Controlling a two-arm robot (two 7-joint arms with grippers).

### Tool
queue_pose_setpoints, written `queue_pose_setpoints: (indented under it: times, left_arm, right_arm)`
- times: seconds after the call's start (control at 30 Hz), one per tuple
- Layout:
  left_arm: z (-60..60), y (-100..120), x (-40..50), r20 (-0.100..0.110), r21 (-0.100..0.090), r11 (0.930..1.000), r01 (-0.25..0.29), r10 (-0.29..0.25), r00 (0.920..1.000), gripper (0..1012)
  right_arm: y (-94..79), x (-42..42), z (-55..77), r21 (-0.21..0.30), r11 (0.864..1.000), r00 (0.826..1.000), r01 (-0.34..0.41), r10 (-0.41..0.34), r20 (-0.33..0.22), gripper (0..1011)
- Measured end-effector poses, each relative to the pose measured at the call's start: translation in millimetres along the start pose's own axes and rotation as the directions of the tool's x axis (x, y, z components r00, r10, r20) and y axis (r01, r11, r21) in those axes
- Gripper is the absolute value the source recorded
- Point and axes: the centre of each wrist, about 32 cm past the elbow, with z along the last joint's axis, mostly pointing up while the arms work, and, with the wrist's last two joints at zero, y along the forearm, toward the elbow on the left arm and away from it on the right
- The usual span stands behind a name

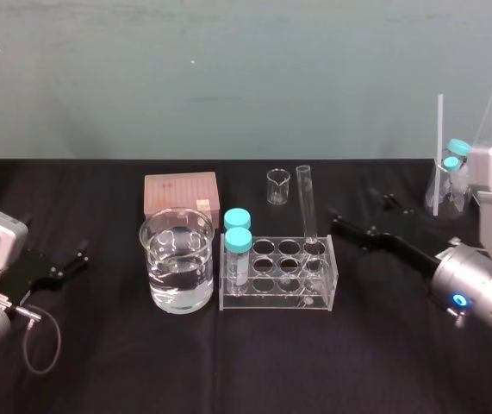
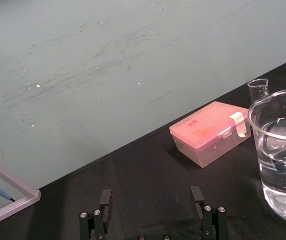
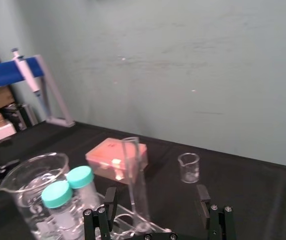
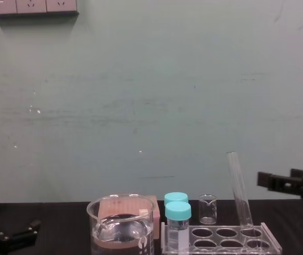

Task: Hold the test tube with one hand and immerse one end into the beaker, then return it to the test tube rack.

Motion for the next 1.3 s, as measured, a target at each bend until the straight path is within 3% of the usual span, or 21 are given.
queue_pose_setpoints:
  times: [0.3, 0.7, 1.3]
  left_arm:
    - [0.0, 0, 0.0, 0.0, 0.0, 1.0, 0.0, 0.0, 1.0, 1000]
    - [0.0, 0, 0.0, 0.0, 0.0, 1.0, 0.0, 0.0, 1.0, 1000]
    - [0.0, 0, 0.0, 0.0, 0.0, 1.0, 0.0, 0.0, 1.0, 1000]
  right_arm:
    - [21.7, 1.5, -3.5, -0.043, 0.998, 0.998, -0.048, 0.05, 0.042, 1000]
    - [51.9, 6.4, -4.8, -0.073, 0.993, 0.994, -0.09, 0.094, 0.056, 1000]
    - [63.9, 7.2, -5.6, -0.087, 0.992, 0.992, -0.096, 0.103, 0.075, 1000]
